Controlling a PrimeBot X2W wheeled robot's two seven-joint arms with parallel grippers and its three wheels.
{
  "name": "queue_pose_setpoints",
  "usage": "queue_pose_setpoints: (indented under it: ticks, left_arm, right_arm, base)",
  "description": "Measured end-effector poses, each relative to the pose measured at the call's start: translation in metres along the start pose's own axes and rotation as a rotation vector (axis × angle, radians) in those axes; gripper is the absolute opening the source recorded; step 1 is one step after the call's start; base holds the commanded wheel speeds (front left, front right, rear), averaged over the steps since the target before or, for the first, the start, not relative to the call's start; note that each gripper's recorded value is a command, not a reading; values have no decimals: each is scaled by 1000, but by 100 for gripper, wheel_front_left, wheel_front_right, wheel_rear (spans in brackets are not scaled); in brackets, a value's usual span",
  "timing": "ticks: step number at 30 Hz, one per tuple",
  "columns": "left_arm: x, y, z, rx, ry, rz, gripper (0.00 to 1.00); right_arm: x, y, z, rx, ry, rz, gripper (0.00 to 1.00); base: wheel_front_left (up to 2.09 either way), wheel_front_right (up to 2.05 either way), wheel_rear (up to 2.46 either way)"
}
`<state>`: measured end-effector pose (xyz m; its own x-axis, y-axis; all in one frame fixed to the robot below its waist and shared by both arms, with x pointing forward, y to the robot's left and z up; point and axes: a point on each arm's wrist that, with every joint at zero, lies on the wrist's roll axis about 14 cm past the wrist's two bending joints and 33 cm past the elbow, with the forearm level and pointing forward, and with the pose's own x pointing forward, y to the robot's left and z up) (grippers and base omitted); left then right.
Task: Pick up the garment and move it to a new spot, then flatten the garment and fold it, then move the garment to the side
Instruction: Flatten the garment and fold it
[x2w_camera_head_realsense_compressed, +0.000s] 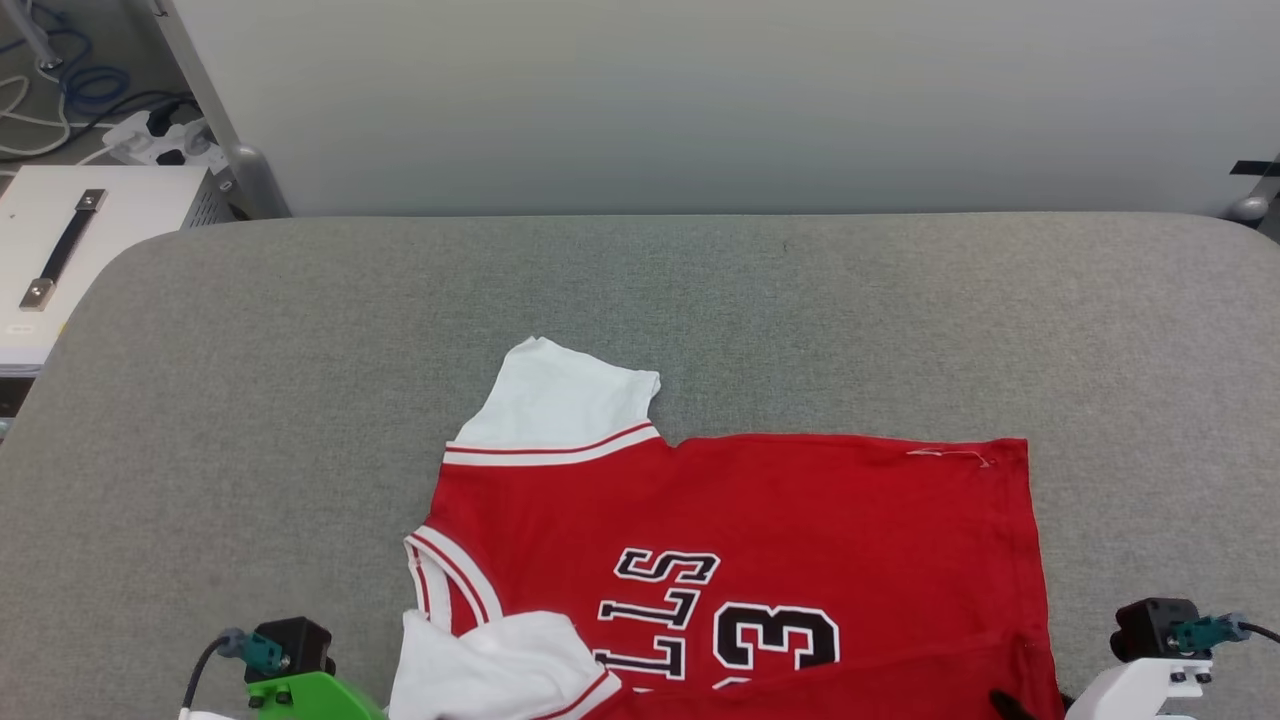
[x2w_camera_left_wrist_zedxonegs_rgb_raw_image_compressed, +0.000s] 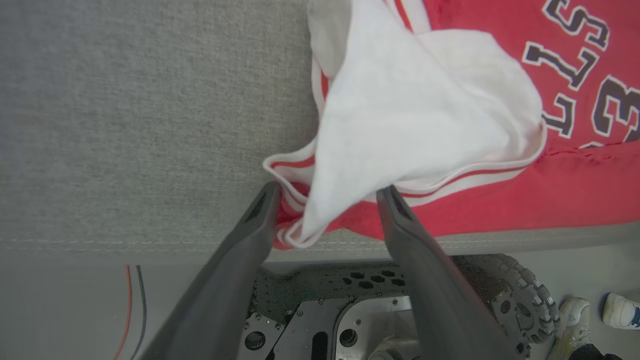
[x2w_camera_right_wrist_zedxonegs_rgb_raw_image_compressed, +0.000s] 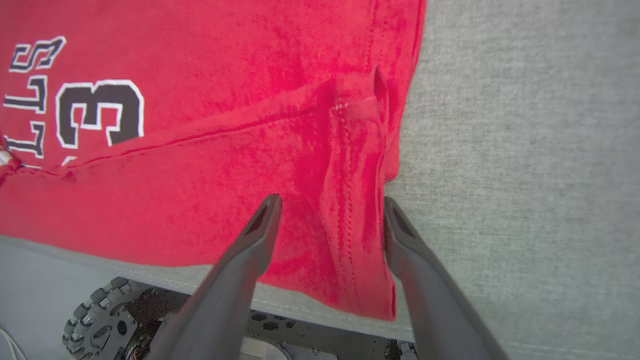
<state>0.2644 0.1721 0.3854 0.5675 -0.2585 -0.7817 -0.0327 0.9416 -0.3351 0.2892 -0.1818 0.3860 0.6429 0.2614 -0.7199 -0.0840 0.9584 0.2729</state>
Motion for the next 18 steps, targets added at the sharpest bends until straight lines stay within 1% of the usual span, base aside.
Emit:
queue_pose_setpoints:
  ticks: [3, 9, 13, 18]
  left_arm:
    - [-3, -1, 16, 10, -71, -2, 100]
    - [-13, -7, 59, 77, -251, -4, 100]
    - [-20, -14, 97, 125, -401, 7, 100]
    - [-22, -30, 139, 168, -556, -5, 100]
  right_arm:
    - [-6, -3, 24, -11, -134, -24, 100]
    - [-27, -5, 75, -44, -427, -86, 100]
    - [-41, -2, 102, -67, -582, -113, 100]
    - [-51, 0, 128, -86, -694, -129, 100]
  base:
    - [0, 0, 0]
    - [0, 0, 0]
    - [0, 0, 0]
    - [0, 0, 0]
